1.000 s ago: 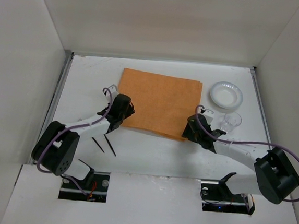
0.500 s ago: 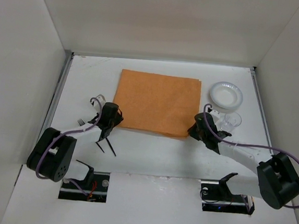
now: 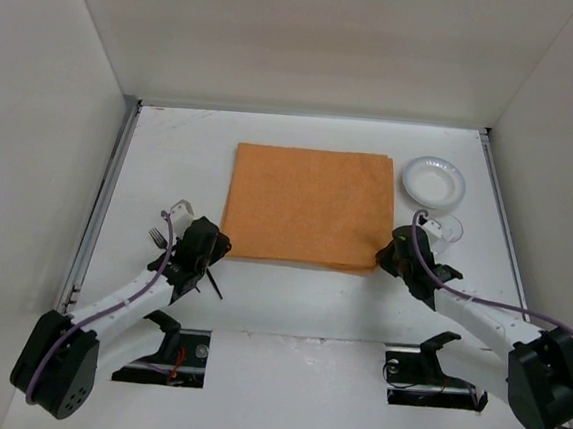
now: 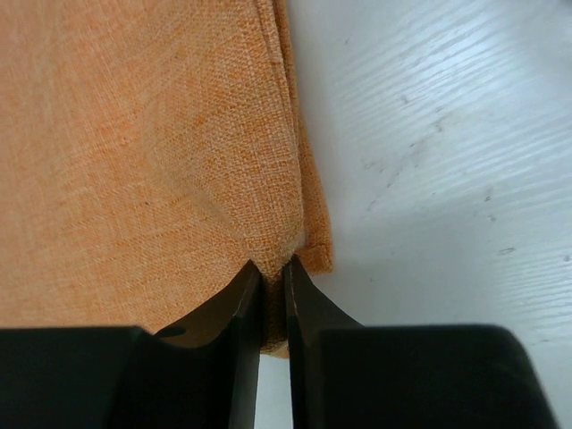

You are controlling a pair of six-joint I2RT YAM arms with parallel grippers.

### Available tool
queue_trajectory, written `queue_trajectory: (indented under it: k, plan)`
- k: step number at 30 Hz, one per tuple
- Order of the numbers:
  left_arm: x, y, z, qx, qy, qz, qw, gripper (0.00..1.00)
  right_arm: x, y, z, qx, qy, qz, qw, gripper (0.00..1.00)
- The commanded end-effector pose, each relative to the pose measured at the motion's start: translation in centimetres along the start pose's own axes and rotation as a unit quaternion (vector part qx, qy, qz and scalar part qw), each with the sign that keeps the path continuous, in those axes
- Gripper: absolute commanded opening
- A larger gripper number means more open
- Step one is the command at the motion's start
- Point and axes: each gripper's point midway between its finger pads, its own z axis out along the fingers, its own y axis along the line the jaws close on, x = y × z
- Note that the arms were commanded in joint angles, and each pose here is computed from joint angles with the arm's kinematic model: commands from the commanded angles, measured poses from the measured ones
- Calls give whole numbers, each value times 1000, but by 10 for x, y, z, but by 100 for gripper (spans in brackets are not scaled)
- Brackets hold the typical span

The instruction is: Set the dinner table for one person

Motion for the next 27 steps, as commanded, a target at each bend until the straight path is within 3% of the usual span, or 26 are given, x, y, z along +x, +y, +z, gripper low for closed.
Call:
queue_trajectory:
  k: [1,4,9,15,19,24,27]
  plan:
    - [-8,8,-15,-16,-16,0,1000,37,-26,-1,-7,4,-41,4,999,23]
    - [-13,19,-16,-32,-15,-9,999,45,-40,4,-10,-4,-54,-1,999,36]
    - [2,12,-8,-14,46,-1,999,44,-47,1,-17,-5,-65,-8,998,56]
    - [9,2,0,-11,59,33,998,41,-58,12,-30,-24,-96,-11,995,63]
    - [11,11,6,-27,61,26,997,29,-30,50,-23,-77,-52,-39,995,53]
    - [10,12,7,-22,55,18,998,12,4,102,-6,-123,3,-89,988,19]
    - [9,11,5,-17,54,20,998,8,15,135,2,-146,8,-128,981,9]
